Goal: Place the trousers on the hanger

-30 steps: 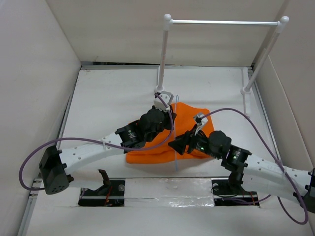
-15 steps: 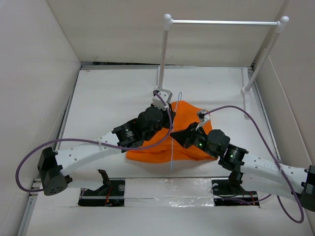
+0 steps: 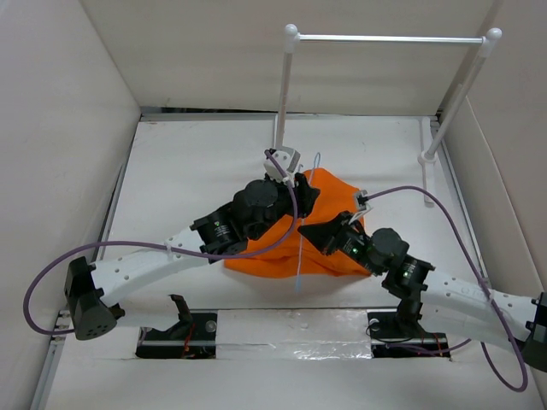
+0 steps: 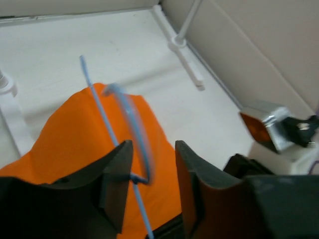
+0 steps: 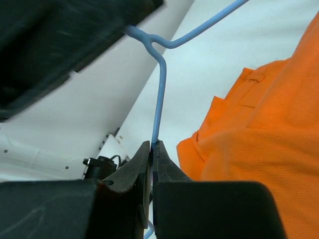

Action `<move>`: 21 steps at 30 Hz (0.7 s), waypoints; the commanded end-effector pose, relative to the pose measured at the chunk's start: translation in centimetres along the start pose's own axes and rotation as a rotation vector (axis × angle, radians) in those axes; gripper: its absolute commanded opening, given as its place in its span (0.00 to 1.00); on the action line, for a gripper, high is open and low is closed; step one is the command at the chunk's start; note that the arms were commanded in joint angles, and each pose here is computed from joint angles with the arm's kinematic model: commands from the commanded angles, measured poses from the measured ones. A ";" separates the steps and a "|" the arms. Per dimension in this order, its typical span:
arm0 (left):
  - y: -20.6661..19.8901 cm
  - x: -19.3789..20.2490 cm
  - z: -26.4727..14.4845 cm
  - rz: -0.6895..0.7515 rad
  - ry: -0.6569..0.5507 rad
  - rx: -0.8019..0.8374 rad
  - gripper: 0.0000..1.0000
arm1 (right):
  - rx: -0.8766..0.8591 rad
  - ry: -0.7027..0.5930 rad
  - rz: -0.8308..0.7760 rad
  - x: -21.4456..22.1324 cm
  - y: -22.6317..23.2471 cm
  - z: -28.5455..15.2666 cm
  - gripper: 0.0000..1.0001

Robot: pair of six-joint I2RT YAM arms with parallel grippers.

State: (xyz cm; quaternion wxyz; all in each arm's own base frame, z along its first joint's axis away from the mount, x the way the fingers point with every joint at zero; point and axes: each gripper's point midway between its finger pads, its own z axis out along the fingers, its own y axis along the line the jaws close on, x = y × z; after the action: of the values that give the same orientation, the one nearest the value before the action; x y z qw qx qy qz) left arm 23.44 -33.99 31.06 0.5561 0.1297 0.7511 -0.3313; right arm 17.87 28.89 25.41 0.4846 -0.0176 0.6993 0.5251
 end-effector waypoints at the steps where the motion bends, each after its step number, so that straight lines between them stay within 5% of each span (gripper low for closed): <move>1: -5.5 -8.9 -2.1 -0.109 -0.220 0.206 0.39 | -0.219 -0.154 0.063 -4.9 5.3 -0.8 0.00; 9: -6.5 -12.3 -3.2 -0.091 -0.276 0.225 0.61 | -0.313 -0.225 0.088 -8.8 6.5 -1.6 0.00; 21: -0.8 -15.9 -10.1 -0.147 -0.469 0.078 0.64 | -0.370 -0.360 0.020 -16.9 7.3 -2.8 0.00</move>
State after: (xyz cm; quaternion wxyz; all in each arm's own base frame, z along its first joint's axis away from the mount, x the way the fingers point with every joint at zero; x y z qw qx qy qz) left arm 21.52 -30.00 44.67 0.6422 0.0761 0.6371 -0.4194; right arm 22.94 23.85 30.47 0.4987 0.0514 0.6422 0.5798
